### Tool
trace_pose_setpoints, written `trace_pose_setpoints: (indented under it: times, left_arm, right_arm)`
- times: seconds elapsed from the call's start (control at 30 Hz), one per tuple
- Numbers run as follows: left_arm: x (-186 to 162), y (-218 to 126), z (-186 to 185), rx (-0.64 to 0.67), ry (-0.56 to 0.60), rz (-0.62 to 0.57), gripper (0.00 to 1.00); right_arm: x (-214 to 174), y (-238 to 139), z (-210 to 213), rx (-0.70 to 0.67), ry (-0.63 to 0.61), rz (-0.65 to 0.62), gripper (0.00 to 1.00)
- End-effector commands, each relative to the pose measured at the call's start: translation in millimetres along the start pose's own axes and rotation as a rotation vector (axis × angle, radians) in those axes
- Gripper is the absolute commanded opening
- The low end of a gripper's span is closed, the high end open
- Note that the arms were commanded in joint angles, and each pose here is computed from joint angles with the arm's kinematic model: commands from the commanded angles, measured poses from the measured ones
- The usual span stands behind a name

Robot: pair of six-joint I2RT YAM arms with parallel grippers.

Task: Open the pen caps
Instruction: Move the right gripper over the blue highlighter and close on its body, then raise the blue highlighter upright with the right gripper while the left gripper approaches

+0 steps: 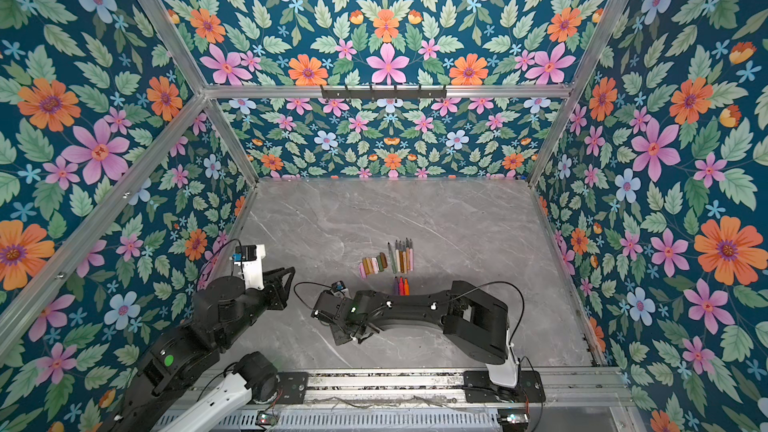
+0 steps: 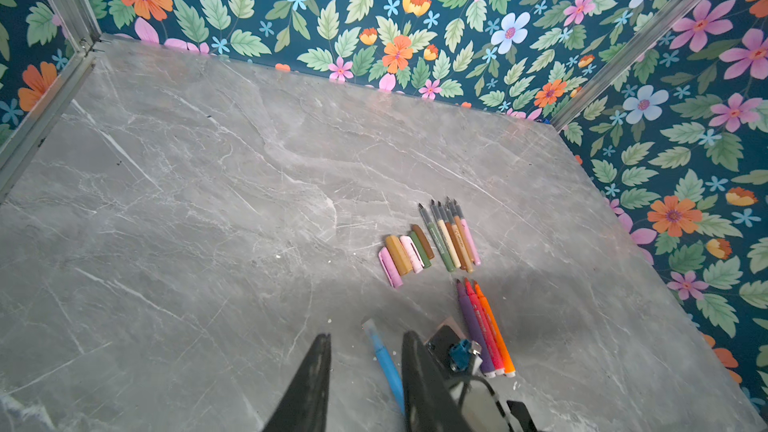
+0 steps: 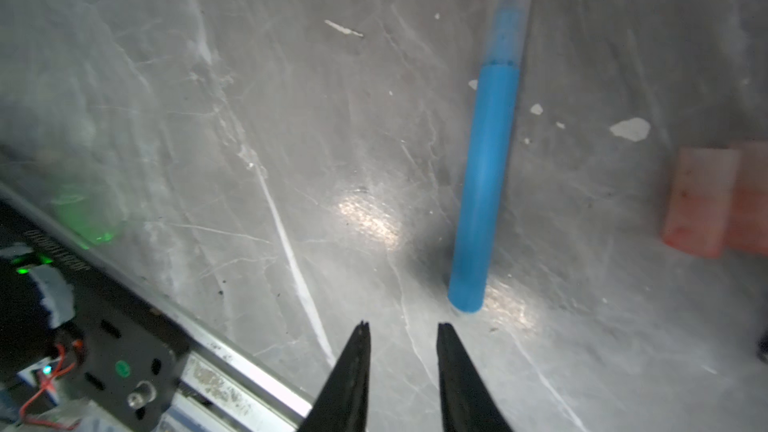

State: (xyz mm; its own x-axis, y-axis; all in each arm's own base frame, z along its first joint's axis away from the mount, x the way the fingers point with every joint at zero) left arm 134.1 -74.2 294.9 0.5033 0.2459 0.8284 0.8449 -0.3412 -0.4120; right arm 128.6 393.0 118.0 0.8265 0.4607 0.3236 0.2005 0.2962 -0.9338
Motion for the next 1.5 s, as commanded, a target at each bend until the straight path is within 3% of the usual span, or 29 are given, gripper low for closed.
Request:
trace_pose_setpoints:
  times: [0.0,0.43,0.63,0.83,1.23,1.47]
  left_arm:
    - [1.4,0.6,-2.5,-0.016,0.0,-0.001,0.32]
    - [-0.8,0.7,-5.7,-0.052,0.004,0.01,0.32]
    - [-1.5,4.2,-6.6,-0.045,0.012,0.026,0.31]
    - [-0.3,1.3,-5.2,-0.043,0.008,0.009,0.32]
    - [-5.9,15.6,-10.9,-0.043,0.035,0.079,0.32]
    - [-6.0,17.0,-9.9,-0.033,0.034,0.081,0.38]
  right_arm:
    - [-1.9,4.4,-12.7,-0.102,-0.006,0.034,0.3]
    - [-6.7,52.2,-27.2,-0.128,0.06,0.096,0.31]
    - [-11.7,56.2,-29.3,-0.116,0.071,0.102,0.16]
    - [-9.4,34.0,-29.8,-0.055,0.069,0.03,0.09]
    - [-23.7,-12.2,-44.4,0.101,0.149,-0.126,0.08]
    - [-23.7,-42.2,-43.4,0.167,0.13,-0.233,0.08]
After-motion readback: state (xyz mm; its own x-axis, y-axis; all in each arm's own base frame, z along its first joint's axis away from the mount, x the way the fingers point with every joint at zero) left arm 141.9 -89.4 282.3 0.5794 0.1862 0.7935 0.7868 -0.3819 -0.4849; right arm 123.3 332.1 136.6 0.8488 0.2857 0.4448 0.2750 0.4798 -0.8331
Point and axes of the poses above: each gripper's point midway between its finger pads, its own y axis out along the fingers, its own z axis along the line the jaws close on, x = y × z, the point moved 7 cm from there along -y, back along the fingers, and after that the axes turned 5 degrees about -y, right-handed, at the moved point
